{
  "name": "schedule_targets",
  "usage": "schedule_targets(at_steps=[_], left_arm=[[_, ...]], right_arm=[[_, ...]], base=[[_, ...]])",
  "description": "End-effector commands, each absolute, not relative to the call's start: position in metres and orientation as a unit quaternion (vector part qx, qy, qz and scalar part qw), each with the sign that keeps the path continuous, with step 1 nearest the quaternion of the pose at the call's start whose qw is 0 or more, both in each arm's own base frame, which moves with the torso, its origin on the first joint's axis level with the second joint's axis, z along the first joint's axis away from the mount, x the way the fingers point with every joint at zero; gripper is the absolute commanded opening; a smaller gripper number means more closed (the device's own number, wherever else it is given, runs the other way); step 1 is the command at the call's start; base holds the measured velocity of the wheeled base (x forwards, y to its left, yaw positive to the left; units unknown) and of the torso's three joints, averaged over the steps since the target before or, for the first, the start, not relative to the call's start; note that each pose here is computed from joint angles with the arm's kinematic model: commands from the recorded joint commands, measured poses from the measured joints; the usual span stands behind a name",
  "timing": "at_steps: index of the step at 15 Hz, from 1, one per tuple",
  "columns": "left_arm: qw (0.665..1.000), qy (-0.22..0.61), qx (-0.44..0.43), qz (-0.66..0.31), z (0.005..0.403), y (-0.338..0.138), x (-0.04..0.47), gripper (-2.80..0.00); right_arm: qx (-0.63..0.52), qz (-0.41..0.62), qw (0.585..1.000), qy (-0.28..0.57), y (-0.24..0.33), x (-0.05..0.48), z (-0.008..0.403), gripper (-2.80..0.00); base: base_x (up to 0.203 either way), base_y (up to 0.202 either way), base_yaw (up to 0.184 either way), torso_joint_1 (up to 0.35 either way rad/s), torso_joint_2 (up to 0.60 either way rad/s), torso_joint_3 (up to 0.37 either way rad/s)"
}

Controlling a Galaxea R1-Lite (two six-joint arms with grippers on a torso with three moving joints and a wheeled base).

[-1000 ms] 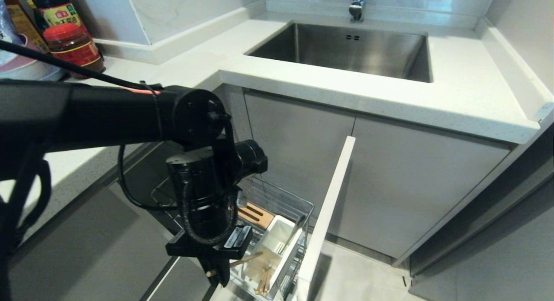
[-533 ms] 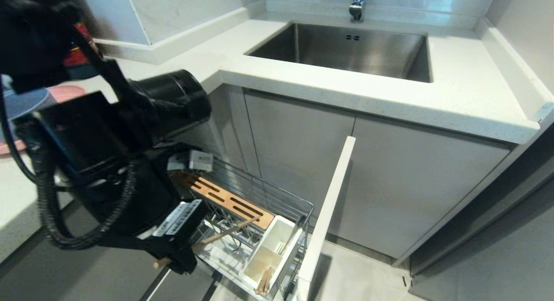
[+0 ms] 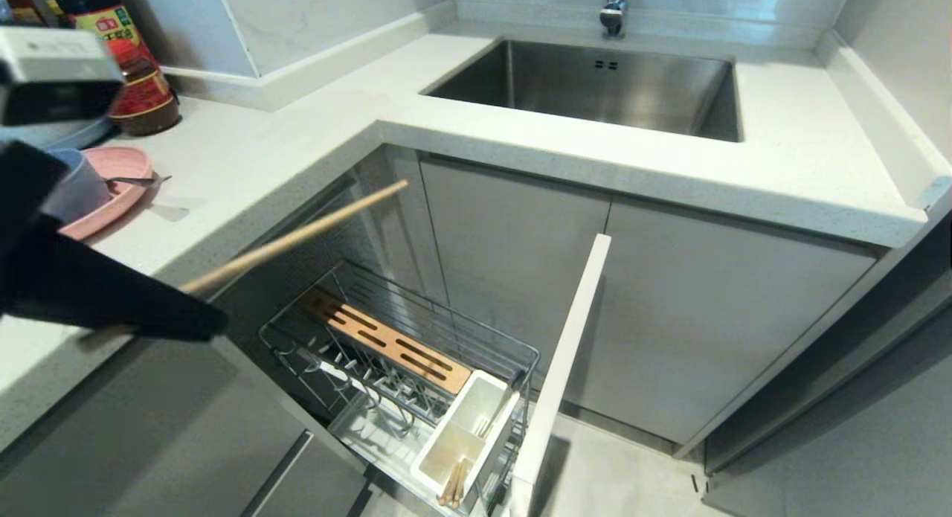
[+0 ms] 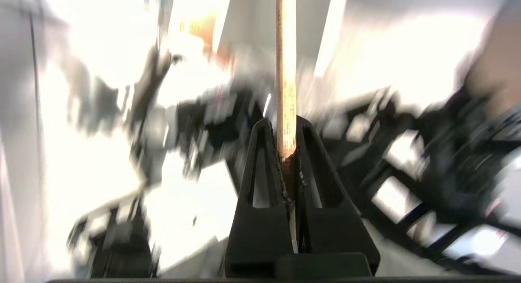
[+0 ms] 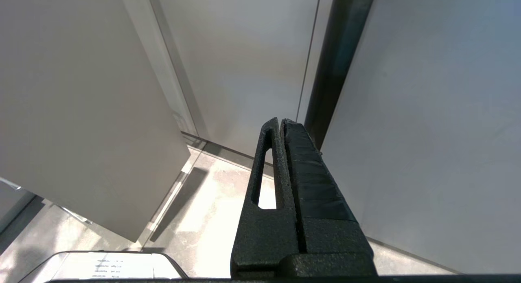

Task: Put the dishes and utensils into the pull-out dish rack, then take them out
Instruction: Take the chopsticks out of the cupboard

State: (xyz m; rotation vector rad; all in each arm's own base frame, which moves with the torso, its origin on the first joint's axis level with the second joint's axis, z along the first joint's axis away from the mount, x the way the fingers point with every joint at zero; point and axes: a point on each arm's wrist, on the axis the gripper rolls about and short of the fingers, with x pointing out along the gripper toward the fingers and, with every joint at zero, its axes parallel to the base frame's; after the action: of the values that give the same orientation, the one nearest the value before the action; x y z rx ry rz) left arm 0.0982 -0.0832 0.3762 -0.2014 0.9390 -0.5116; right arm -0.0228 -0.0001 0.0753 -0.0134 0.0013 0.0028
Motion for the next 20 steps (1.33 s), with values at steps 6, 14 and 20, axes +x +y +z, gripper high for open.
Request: schedule_targets(at_steps=[6,14,20], left_arm=[[0.946,0.215,-0.206,-0.130,0.417,-0.024,0.066,-2.80],[0.914,0.160,-0.083,0.364,0.403,0.029,0.100,-2.80],[0.846,0.325,0.001,0.423,0.361,0.051,0.146,-2.80]], right_arm=[[-0.007,0.002,1.000,0.001,0.000,-0.023,0.075,-2.80],[-0.007,0.002,1.000,0.001,0.000,-0.023,0.075,-2.80],[-0.007,0.002,1.000,0.001,0.000,-0.023,0.075,-2.80]], base=[[0.000,0.000,0.000,0.000,0.00,0.000],[0.000,0.000,0.000,0.000,0.00,0.000],[0.000,0.000,0.000,0.000,0.00,0.000]])
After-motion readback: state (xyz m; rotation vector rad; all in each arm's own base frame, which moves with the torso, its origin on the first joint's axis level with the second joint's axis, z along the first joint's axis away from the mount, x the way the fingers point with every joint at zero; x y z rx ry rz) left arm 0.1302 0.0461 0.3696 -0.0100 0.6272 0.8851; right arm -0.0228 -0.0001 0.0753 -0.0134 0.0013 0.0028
